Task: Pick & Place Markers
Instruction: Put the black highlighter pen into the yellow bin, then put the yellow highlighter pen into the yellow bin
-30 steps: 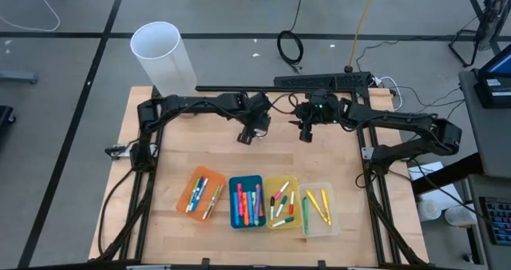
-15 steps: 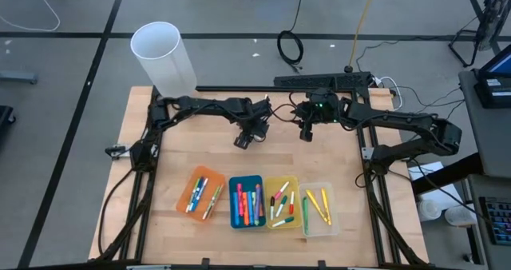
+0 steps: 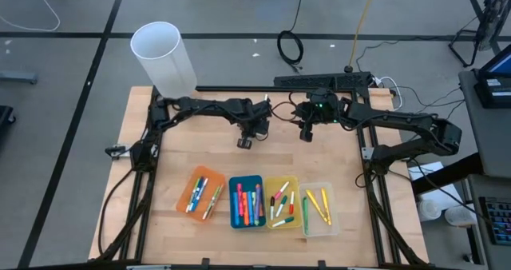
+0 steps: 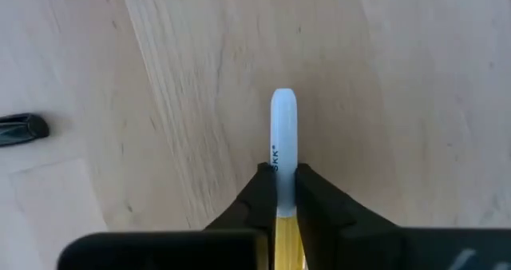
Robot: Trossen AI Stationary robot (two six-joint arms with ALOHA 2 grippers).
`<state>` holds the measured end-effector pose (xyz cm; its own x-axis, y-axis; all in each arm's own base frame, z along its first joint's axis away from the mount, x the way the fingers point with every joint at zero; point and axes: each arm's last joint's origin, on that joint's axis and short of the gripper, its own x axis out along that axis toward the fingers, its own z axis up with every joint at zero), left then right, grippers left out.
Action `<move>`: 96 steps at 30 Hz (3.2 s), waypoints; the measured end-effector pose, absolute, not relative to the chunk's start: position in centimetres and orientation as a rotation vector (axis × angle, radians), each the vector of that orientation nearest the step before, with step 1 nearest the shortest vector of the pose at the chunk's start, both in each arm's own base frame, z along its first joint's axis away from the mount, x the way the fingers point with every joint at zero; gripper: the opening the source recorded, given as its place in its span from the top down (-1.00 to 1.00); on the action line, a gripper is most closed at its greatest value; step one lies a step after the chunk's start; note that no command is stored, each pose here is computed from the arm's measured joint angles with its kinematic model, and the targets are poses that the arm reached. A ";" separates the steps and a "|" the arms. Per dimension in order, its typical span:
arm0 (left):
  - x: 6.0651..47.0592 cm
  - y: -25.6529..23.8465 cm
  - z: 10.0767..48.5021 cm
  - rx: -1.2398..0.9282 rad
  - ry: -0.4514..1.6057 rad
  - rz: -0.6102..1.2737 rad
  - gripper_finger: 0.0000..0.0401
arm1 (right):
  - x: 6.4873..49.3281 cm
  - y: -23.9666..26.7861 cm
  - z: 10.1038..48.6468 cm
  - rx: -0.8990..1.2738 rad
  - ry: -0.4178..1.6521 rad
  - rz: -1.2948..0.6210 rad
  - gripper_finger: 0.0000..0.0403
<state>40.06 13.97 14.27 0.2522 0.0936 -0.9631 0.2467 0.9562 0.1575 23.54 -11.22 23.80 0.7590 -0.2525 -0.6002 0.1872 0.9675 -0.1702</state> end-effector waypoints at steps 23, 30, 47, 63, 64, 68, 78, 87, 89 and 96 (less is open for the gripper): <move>42.5 -3.7 23.3 0.233 0.776 -0.567 0.99 | 21.7 -10.3 26.4 -0.041 0.572 -0.286 0.30; 43.3 -5.9 21.9 0.168 0.770 -0.584 0.99 | 21.0 -10.0 27.0 0.031 0.551 -0.309 0.30; 41.8 -1.7 23.6 0.074 0.832 -0.365 0.59 | 22.9 -7.8 18.3 0.025 0.576 -0.171 0.24; 32.2 6.3 29.7 0.095 0.414 -0.140 0.87 | 31.3 -4.8 13.8 -0.308 0.856 0.165 -0.12; 31.7 6.4 30.0 0.101 0.391 -0.131 0.88 | 31.7 -4.9 13.7 -0.320 0.874 0.170 -0.11; 30.0 6.5 30.2 0.101 0.380 -0.114 0.92 | 32.7 -4.9 13.2 -0.375 0.948 0.210 -0.08; 29.1 7.0 29.4 0.130 0.406 -0.096 0.98 | 32.9 -5.2 11.5 -0.229 1.122 0.254 0.06; 28.9 7.6 29.3 0.154 0.403 -0.077 0.83 | 33.4 -5.5 11.6 -0.028 1.078 0.105 0.52; 28.9 7.7 29.3 0.155 0.403 -0.075 0.80 | 33.4 -5.6 11.6 -0.010 1.080 0.086 0.69; 29.0 7.7 29.5 0.158 0.389 -0.073 0.77 | 33.5 -5.8 12.7 -0.005 1.022 0.069 0.86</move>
